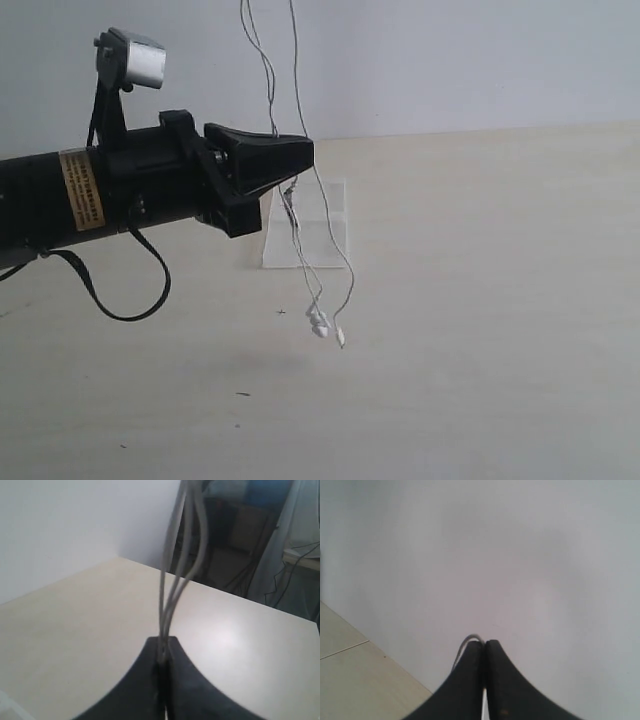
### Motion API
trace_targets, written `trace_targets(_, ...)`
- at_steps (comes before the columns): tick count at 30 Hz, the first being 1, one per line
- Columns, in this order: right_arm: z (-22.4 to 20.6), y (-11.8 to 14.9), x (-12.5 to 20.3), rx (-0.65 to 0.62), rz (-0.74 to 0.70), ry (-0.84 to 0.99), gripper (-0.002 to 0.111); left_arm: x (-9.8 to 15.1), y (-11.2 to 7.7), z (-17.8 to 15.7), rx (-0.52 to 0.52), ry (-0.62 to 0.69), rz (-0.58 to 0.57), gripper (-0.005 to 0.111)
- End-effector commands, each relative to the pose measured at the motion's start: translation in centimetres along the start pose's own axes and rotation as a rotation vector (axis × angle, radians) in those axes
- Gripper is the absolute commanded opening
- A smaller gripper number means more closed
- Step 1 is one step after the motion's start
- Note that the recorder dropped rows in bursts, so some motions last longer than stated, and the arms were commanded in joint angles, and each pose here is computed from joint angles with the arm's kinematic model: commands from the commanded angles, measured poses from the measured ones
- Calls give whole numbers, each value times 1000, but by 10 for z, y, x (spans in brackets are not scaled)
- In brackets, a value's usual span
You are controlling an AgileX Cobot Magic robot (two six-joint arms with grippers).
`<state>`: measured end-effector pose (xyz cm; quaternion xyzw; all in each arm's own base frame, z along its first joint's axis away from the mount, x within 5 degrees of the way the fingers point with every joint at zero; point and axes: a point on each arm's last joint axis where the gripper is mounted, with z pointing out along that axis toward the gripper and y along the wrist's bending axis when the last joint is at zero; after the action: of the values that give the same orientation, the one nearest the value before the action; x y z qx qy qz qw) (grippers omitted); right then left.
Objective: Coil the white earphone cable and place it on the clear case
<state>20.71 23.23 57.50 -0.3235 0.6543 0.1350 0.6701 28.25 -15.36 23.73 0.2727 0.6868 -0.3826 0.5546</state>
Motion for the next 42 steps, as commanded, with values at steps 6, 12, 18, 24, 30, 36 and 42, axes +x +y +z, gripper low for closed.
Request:
trace_targets(6,-2,-2,-2,10,-1,-12,0,1,0,2,6,15,-6,2)
trace_targets(12,-2,-2,-3,9,-1,-17,0,2,2,2,-23,32,-10,48)
trace_targets(18,-2,-2,-3,9,-1,-17,0,3,3,3,-29,43,-1,0)
trace_targets(24,-2,-2,-3,17,-8,-17,0,5,5,2,-56,67,0,0)
trace_targets(30,-10,-12,-2,92,11,18,0,5,5,2,-56,66,-12,0)
trace_targets(36,-33,-32,-1,238,19,92,0,5,5,2,-57,66,-26,0)
trace_targets(42,-66,-50,-1,339,27,172,0,2,4,1,-56,59,-22,0)
